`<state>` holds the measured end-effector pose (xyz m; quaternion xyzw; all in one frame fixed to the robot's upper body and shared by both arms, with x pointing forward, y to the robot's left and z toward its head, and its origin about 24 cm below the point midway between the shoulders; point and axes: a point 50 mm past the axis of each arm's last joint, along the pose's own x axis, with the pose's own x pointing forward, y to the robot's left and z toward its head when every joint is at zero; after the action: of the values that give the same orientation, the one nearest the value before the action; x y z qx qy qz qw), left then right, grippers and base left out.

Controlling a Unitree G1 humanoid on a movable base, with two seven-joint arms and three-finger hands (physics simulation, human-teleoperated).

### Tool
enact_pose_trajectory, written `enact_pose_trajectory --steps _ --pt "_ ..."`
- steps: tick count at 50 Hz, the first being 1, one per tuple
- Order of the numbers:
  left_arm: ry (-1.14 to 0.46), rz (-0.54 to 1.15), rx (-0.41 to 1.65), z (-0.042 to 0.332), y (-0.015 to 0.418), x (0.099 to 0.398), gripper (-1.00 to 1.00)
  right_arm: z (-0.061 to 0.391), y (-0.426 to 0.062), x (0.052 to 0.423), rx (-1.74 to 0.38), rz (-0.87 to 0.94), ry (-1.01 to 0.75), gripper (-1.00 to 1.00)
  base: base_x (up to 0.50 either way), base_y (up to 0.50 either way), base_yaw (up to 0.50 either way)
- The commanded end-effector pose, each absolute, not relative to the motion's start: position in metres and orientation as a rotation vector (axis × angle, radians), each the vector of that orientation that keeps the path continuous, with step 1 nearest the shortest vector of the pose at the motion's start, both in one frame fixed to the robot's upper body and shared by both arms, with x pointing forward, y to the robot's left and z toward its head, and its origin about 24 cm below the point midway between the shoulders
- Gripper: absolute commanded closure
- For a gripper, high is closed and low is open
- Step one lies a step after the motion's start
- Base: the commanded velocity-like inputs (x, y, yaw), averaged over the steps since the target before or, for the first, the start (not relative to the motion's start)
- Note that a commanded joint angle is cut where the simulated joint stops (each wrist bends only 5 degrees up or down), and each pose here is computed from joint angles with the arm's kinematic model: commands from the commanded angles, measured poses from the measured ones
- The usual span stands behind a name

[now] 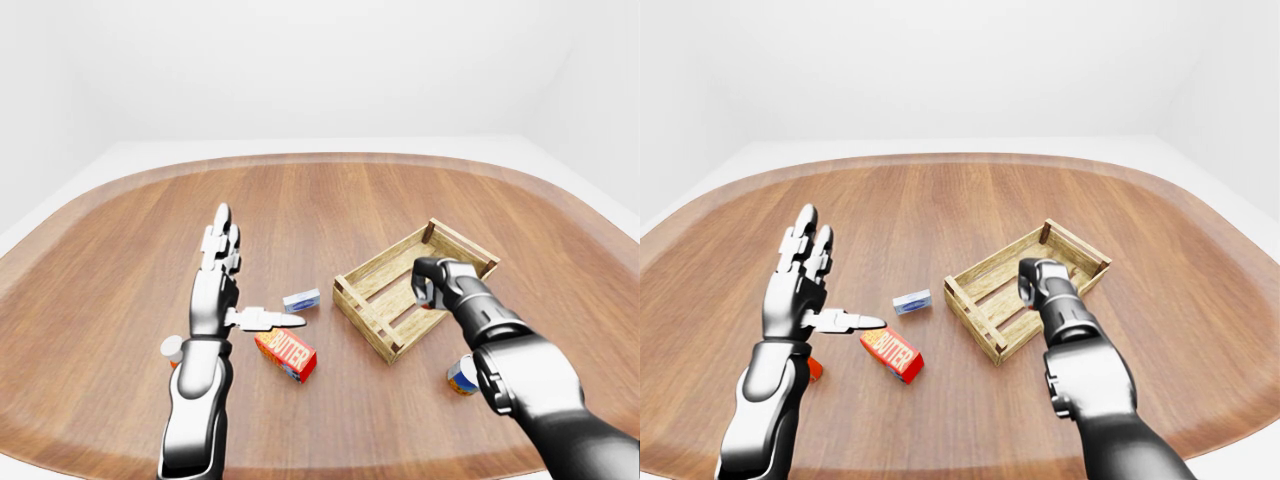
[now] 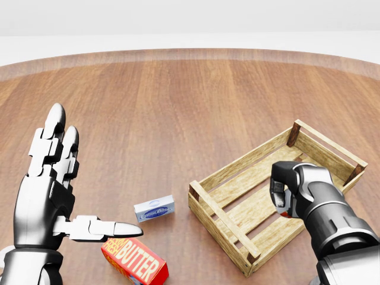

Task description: Pick up the tomato sauce, and put it in the wooden tray.

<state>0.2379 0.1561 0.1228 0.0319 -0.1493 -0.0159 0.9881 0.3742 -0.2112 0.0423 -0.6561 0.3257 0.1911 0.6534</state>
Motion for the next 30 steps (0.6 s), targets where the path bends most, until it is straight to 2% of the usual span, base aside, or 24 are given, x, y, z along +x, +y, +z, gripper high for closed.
enact_pose_trajectory --steps 1,12,13,14,15,16,30 --pt "-0.3 -0.032 0.065 0.1229 0.156 0.2382 -1.0 0.0398 -0.2125 0.373 -1.488 0.416 0.727 1.0 0.0 0.0 0.0" --pt "-0.293 -0.033 0.065 0.1213 0.1557 0.2386 -1.0 0.0405 -0.2131 0.3734 -1.483 0.406 0.72 1.0 0.0 0.0 0.0" --pt "-0.296 -0.033 0.065 0.1219 0.1559 0.2382 -1.0 0.0407 -0.2139 0.3734 -1.49 0.401 0.717 0.62 0.0 0.0 0.0" --pt "-0.296 -0.033 0.065 0.1219 0.1559 0.2382 -1.0 0.0407 -0.2139 0.3734 -1.491 0.401 0.717 0.62 0.0 0.0 0.0" --pt "-0.296 -0.032 0.066 0.122 0.1559 0.2381 -1.0 0.041 -0.2146 0.3735 -1.494 0.396 0.716 -0.74 0.0 0.0 0.0" --pt "-0.296 -0.033 0.065 0.122 0.1559 0.2381 -1.0 0.041 -0.2149 0.3734 -1.495 0.395 0.715 -0.96 0.0 0.0 0.0" --pt "-0.3 -0.033 0.065 0.1228 0.1556 0.2372 -1.0 0.0426 -0.2172 0.3737 -1.489 0.388 0.717 -1.0 0.0 0.0 0.0"
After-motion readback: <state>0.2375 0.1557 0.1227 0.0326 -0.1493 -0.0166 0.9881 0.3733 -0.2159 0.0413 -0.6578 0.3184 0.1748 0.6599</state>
